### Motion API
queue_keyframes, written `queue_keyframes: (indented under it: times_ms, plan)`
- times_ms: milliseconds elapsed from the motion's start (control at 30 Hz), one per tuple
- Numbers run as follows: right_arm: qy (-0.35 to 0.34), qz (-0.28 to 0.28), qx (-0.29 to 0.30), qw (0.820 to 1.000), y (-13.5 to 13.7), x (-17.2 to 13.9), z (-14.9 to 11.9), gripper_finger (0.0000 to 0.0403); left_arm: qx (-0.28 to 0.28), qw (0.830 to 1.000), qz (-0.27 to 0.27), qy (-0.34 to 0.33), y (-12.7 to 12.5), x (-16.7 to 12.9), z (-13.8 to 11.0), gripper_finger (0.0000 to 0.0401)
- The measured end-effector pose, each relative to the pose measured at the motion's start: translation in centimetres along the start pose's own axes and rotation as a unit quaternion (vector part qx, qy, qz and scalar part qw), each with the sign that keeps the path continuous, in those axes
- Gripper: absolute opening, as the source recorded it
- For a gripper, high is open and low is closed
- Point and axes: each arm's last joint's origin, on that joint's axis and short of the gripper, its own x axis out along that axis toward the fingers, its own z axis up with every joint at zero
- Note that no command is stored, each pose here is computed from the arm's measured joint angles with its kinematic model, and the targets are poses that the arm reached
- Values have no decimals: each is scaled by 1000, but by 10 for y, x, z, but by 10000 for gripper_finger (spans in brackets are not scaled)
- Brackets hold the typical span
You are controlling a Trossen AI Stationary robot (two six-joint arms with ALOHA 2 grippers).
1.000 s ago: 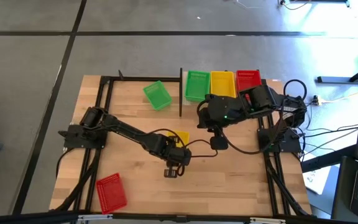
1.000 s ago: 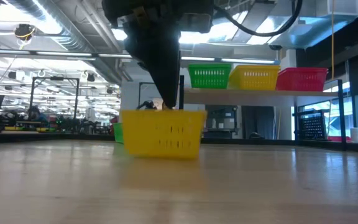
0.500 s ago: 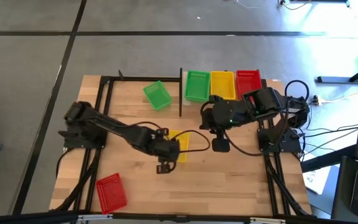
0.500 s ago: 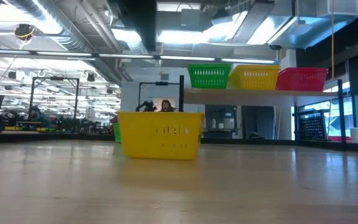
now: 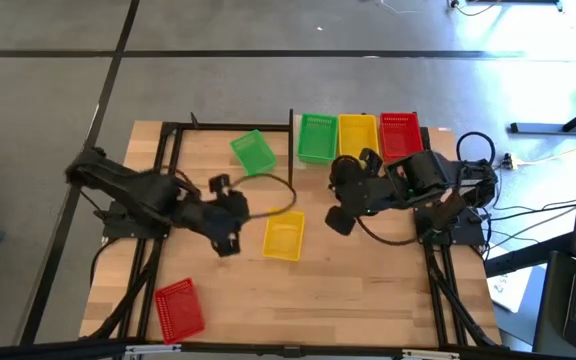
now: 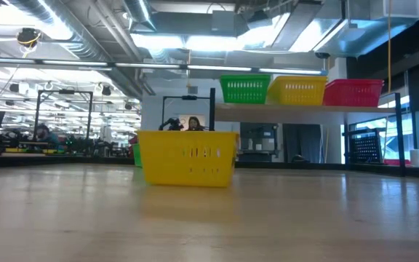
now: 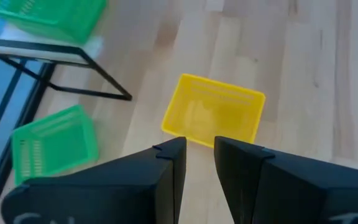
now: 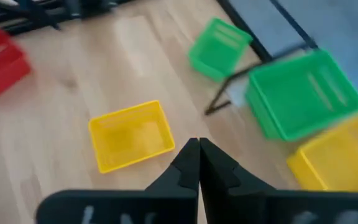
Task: Stack baskets on shelf by color
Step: Stack the yellow bin on the yellow bins on the shelf
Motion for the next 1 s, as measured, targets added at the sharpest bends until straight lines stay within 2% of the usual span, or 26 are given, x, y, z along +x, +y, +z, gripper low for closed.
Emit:
queue_keyframes:
  times_ms: [67, 167, 300, 400, 567, 667, 733, 1000]
  plan:
    - [10, -17, 44, 999, 1, 8, -3, 0, -10, 1000, -1, -6, 10, -13, -2, 74]
    - [28, -33, 161, 986, 5, 21, -9, 0, -28, 1000, -1, -8, 24, -31, -8, 74]
    - [40, -46, 296, 953, 17, 44, -20, 0, -33, 999, -2, -21, 39, -53, -15, 74]
    - [40, -46, 361, 930, 32, 66, -32, 0, -32, 999, -11, -32, 50, -68, -21, 74]
    - [42, -53, 466, 882, 47, 103, -55, 0, 10, 998, -24, -52, 66, -91, -31, 74]
    - [46, -61, 510, 857, 51, 121, -68, 0, 24, 997, -28, -69, 75, -102, -35, 74]
    - [55, -53, 527, 847, 54, 129, -73, 0, 29, 996, -31, -79, 80, -108, -37, 74]
    - [142, -60, 530, 834, 56, 147, -96, 0, 15, 994, -38, -98, 91, -120, -43, 74]
